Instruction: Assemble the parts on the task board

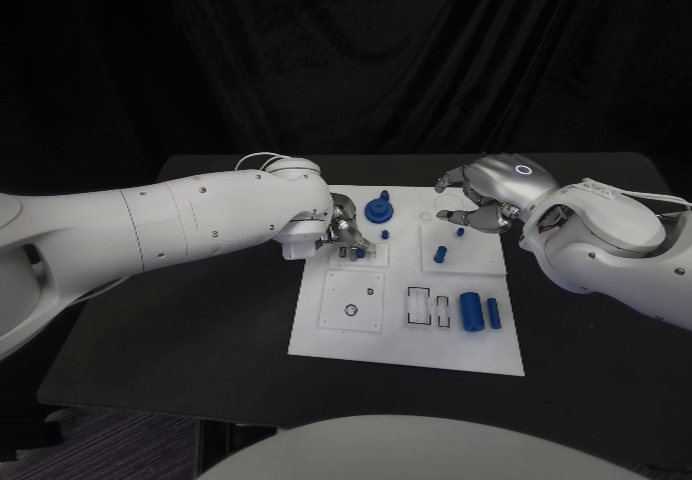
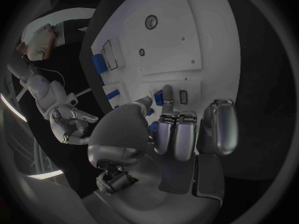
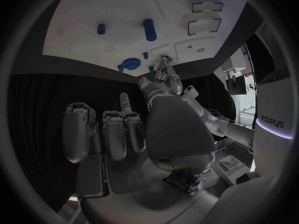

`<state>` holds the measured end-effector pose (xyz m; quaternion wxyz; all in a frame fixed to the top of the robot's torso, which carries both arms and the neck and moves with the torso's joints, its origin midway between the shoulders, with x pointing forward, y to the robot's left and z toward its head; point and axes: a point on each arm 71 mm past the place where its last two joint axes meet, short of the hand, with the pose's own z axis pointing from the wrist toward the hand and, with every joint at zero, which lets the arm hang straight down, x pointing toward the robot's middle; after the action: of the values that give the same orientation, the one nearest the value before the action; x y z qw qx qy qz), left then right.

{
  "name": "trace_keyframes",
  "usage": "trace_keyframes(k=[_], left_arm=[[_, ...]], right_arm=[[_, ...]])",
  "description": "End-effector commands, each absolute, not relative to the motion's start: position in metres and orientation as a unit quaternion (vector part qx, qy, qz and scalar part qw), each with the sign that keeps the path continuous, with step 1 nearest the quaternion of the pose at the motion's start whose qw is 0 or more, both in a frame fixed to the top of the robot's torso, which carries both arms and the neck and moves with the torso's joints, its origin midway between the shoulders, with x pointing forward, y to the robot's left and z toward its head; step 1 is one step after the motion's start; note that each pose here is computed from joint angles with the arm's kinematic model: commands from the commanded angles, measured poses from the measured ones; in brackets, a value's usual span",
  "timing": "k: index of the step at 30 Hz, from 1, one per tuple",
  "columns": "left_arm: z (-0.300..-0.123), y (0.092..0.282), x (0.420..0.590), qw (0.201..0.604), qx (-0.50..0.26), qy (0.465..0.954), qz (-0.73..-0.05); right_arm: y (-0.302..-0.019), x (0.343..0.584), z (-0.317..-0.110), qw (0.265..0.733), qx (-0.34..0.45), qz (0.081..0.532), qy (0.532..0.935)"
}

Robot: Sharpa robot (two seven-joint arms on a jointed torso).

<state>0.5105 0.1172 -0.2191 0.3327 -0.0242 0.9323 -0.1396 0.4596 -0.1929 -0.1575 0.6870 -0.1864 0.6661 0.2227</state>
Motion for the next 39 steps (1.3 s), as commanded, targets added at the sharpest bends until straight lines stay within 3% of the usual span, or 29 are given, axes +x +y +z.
trace_keyframes(k=[1, 11, 22, 28, 39], left_arm=[[-0.222, 0.118, 0.508, 0.334, -0.027, 0.931, -0.143], [-0.211, 0.123, 0.505, 0.399, -0.014, 0.903, -0.159], [-0.179, 0.135, 0.512, 0.466, -0.005, 0.866, -0.183], [-0.168, 0.147, 0.516, 0.468, 0.001, 0.867, -0.172], [-0.17, 0.165, 0.533, 0.434, 0.007, 0.894, -0.109]], right_arm=[[-0.194, 0.46, -0.159, 0.687, -0.183, 0.215, 0.669], [-0.198, 0.459, -0.158, 0.689, -0.18, 0.213, 0.669], [-0.203, 0.459, -0.157, 0.696, -0.173, 0.212, 0.664], [-0.206, 0.459, -0.156, 0.698, -0.17, 0.209, 0.664], [-0.206, 0.46, -0.157, 0.697, -0.171, 0.207, 0.665]])
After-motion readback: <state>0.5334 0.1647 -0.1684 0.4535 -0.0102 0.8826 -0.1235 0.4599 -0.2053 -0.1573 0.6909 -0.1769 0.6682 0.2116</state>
